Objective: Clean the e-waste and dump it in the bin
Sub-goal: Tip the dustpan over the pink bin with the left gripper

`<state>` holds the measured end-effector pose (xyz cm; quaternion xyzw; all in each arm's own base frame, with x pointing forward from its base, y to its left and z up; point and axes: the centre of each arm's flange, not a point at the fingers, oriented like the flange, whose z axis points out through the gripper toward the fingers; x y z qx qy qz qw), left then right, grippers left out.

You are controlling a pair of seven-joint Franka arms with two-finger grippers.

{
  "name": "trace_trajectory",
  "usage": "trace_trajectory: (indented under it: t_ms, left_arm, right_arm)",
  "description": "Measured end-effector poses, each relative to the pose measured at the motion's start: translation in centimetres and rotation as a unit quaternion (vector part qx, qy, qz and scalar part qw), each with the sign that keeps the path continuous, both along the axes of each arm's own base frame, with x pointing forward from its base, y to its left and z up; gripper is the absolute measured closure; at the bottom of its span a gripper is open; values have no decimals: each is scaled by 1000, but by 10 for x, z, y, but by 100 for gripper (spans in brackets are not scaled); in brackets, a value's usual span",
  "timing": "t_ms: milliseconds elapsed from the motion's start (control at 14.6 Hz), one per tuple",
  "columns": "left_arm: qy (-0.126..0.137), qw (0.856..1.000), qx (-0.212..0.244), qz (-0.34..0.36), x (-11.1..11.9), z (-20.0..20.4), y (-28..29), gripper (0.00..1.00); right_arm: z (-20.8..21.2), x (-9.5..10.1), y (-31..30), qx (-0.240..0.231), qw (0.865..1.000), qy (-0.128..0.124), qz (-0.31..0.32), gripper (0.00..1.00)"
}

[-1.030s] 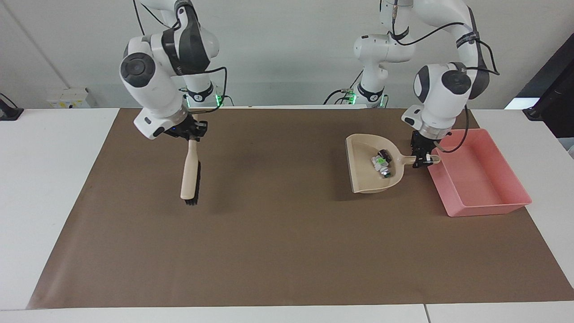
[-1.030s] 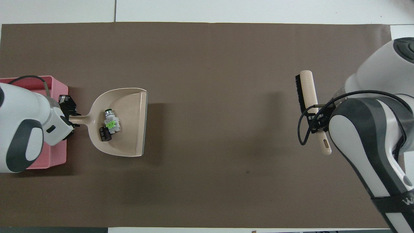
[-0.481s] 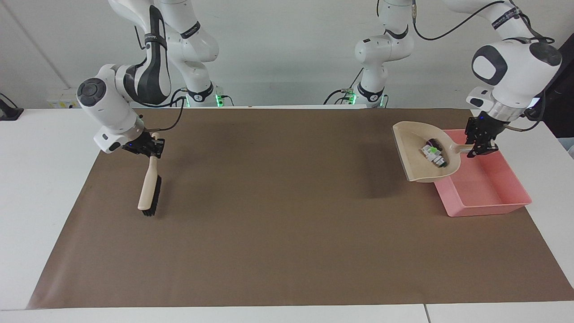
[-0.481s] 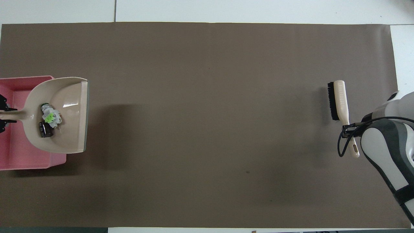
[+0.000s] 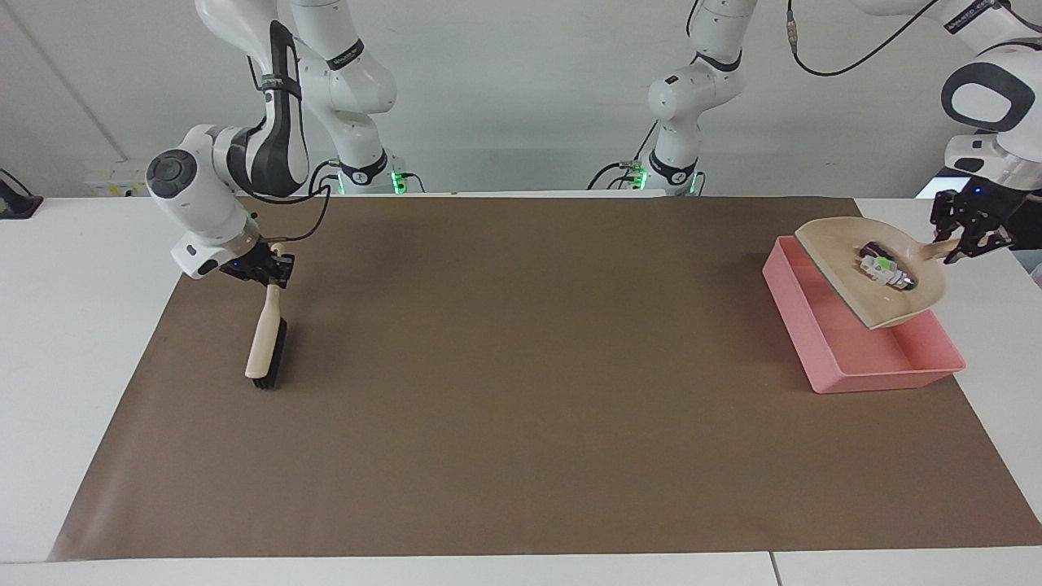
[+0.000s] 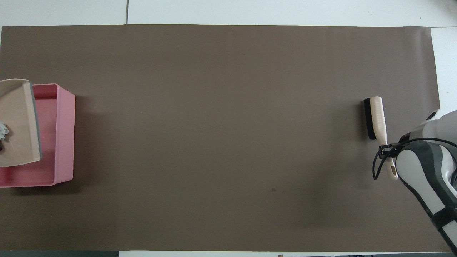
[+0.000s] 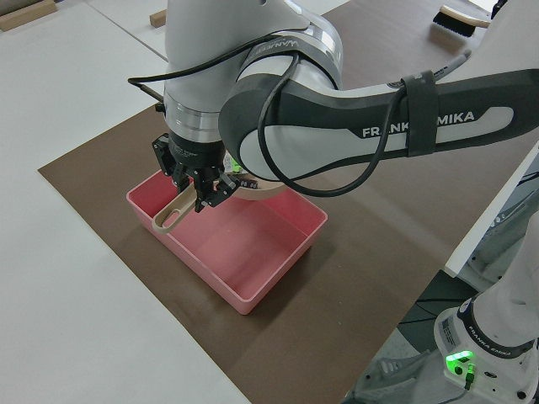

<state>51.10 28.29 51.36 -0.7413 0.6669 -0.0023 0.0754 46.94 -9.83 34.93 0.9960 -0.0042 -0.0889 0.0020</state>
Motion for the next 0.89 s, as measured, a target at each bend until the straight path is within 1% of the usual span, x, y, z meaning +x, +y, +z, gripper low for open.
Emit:
trace_trajectory:
  t_ms: [137, 206, 275, 343, 412, 481, 618, 687, 755, 824, 893]
  left_arm:
    - [3, 999, 43, -6, -1, 3, 17, 67]
    - [4, 998, 61, -13, 0, 3, 20, 67]
    - [7, 997, 78, -21, 2, 2, 21, 67]
    - [10, 995, 95, -29, 4, 2, 22, 67]
    - [15, 993, 114, -39, 5, 2, 23, 67]
    - [23, 989, 137, -51, 7, 1, 24, 67]
    - [35, 981, 183, -63, 10, -2, 22, 67]
    - [41, 976, 205, -66, 11, -6, 20, 67]
    - [50, 969, 229, -72, 12, -11, 17, 67]
    - [58, 963, 251, -78, 13, -17, 13, 67]
    - [65, 956, 272, -84, 15, -23, 7, 67]
  right_arm:
    - [-2, -2, -2, 0, 1000, 1, -4, 74]
    - [-1, -2, -2, 0, 1000, 1, -5, 67]
    - [-1, -1, -2, -1, 1000, 0, -6, 57]
    - [2, 0, -2, -1, 1000, -3, -6, 47]
    - [8, 4, -3, -3, 1000, -11, -6, 34]
    - [20, 11, -5, -6, 1000, -25, -6, 24]
    - [59, 32, -9, -15, 998, -68, -6, 4]
    - [82, 42, -11, -20, 996, -92, -6, 0]
    - [106, 50, -12, -24, 993, -113, -5, 0]
    - [132, 56, -11, -27, 992, -124, -4, 0]
    - [159, 59, -7, -28, 991, -127, -11, 0]
